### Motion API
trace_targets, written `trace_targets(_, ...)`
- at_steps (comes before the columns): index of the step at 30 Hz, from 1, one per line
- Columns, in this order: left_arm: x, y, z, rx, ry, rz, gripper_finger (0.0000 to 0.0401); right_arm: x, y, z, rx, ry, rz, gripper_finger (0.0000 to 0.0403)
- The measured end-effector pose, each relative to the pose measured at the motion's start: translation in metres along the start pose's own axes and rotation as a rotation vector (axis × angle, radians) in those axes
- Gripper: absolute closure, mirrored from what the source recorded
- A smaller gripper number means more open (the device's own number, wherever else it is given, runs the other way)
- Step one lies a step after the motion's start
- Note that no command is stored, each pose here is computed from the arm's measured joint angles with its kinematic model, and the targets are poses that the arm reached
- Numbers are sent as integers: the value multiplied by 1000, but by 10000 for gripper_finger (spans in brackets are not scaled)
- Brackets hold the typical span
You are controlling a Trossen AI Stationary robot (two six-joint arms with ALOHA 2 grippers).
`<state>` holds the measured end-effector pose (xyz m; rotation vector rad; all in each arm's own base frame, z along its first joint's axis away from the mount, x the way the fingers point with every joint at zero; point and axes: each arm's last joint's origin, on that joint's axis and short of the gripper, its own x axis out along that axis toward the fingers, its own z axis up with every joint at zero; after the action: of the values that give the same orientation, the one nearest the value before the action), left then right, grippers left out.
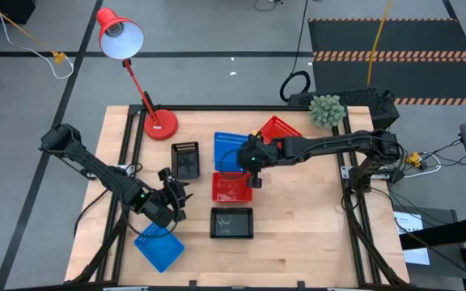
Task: Stack baskets by color
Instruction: Stack the bottom right blue bin on the top blue bin
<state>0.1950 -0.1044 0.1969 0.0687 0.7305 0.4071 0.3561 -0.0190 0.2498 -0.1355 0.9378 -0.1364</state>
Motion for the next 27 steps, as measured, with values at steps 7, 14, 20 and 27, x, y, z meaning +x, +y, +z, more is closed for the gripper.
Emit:
trace_targets(7, 3, 2, 4, 7, -16, 11, 219, 7, 2, -10, -9, 26, 2, 397)
trace_targets(14, 6, 5, 7, 4, -19, 23, 219, 15, 3, -19, -23, 28, -1, 397)
trace_targets(20, 8, 6, 8, 12, -17, 30, 219, 20, 2, -23, -23, 12, -7, 397)
trace_targets(27, 8, 6, 8, 12, -17, 29, 219, 20, 1, -24, -22, 14, -7, 396)
